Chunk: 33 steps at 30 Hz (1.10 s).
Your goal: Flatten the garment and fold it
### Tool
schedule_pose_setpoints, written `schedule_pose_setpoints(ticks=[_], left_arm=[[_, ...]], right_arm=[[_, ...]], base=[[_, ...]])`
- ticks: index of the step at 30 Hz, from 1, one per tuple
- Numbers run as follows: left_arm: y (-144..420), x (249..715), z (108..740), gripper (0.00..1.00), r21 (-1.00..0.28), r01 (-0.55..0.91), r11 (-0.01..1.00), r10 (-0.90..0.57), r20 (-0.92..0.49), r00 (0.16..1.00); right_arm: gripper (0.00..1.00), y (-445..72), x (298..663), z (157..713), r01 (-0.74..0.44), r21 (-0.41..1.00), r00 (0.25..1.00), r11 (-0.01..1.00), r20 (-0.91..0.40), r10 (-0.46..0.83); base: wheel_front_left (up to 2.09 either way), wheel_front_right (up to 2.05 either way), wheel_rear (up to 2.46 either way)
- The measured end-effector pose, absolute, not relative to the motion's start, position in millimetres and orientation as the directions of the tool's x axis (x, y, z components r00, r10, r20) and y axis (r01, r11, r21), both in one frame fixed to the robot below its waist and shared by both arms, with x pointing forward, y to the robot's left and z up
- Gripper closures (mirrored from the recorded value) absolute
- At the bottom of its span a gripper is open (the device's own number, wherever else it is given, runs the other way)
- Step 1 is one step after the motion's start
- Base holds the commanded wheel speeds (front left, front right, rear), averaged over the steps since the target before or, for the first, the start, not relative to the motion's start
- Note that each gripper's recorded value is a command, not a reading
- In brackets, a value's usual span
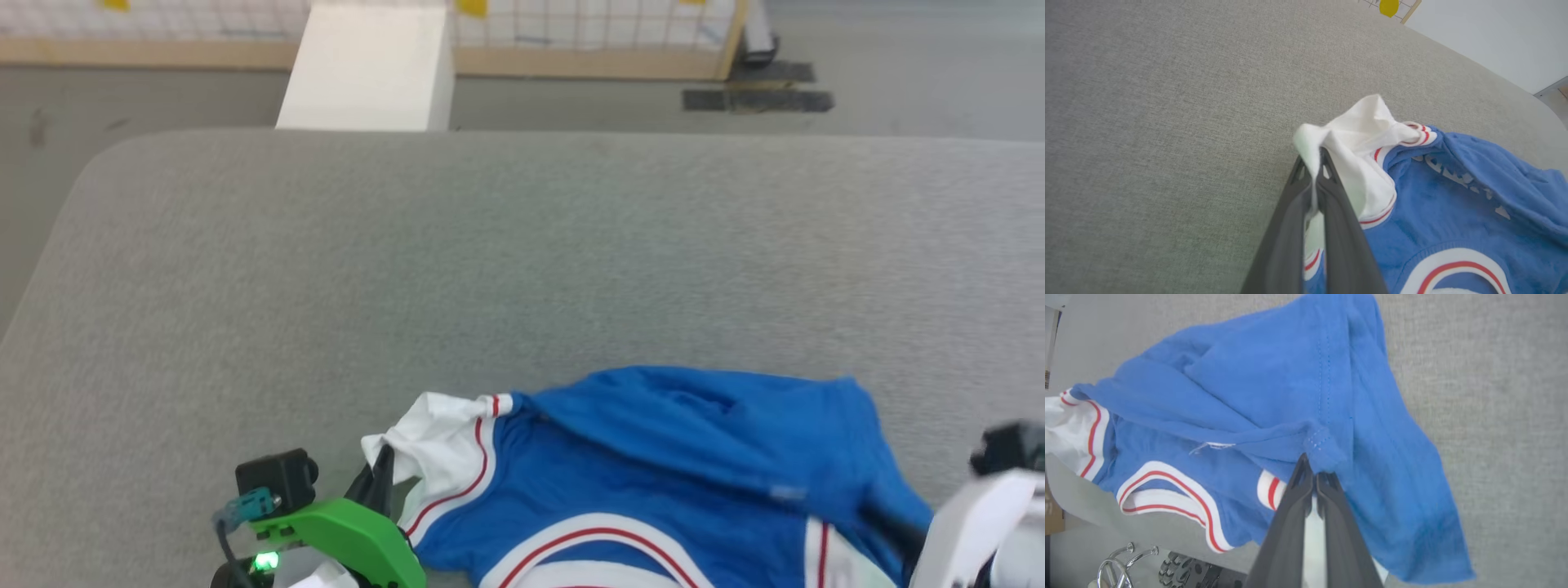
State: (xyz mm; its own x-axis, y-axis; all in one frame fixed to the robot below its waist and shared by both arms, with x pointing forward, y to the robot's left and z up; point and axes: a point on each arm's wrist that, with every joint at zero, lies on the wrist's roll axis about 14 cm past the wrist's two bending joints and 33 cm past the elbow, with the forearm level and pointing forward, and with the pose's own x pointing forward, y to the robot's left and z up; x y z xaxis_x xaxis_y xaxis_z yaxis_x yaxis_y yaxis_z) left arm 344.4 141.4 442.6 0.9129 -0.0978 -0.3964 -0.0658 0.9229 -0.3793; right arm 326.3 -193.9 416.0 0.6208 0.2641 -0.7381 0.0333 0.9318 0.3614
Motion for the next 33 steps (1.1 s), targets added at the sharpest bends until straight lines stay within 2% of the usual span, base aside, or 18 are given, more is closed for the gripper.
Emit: schedule_pose_setpoints(ticks=[4,9,15,19,21,24,33], left_arm=[[133,347,454,1.0,-0.427,-0.033,0.904,-0.13,-0.347,0.929],[123,362,477,1.0,-0.489,0.055,0.871,-0.204,-0.257,0.945],[131,423,539,1.0,-0.398,0.21,0.893,-0.268,-0.095,0.959],[131,473,584,1.0,-0.331,0.28,0.901,-0.302,-0.015,0.953],[132,496,604,1.0,-0.333,0.291,0.897,-0.304,0.016,0.953],[138,533,633,1.0,-0.271,0.293,0.917,-0.295,0.036,0.955],[146,621,747,1.0,-0.144,0.252,0.957,-0.217,0.223,0.95]], right_arm=[[1.0,-188,288,411,0.066,0.4,0.57,0.914,-0.767,0.294],[1.0,-190,293,433,0.022,0.407,0.59,0.913,-0.743,0.317],[1.0,-206,352,488,-0.101,0.315,0.646,0.944,-0.7,0.303],[1.0,-221,400,524,-0.121,0.276,0.689,0.953,-0.668,0.281],[1.0,-220,422,538,-0.13,0.277,0.701,0.952,-0.653,0.286],[1.0,-221,457,562,-0.138,0.254,0.731,0.957,-0.626,0.271],[1.0,-221,563,649,-0.106,0.166,0.882,0.98,-0.441,0.169]], base=[[0.0,0.0,0.0],[0.0,0.0,0.0],[0.0,0.0,0.0],[0.0,0.0,0.0],[0.0,0.0,0.0],[0.0,0.0,0.0],[0.0,0.0,0.0]])
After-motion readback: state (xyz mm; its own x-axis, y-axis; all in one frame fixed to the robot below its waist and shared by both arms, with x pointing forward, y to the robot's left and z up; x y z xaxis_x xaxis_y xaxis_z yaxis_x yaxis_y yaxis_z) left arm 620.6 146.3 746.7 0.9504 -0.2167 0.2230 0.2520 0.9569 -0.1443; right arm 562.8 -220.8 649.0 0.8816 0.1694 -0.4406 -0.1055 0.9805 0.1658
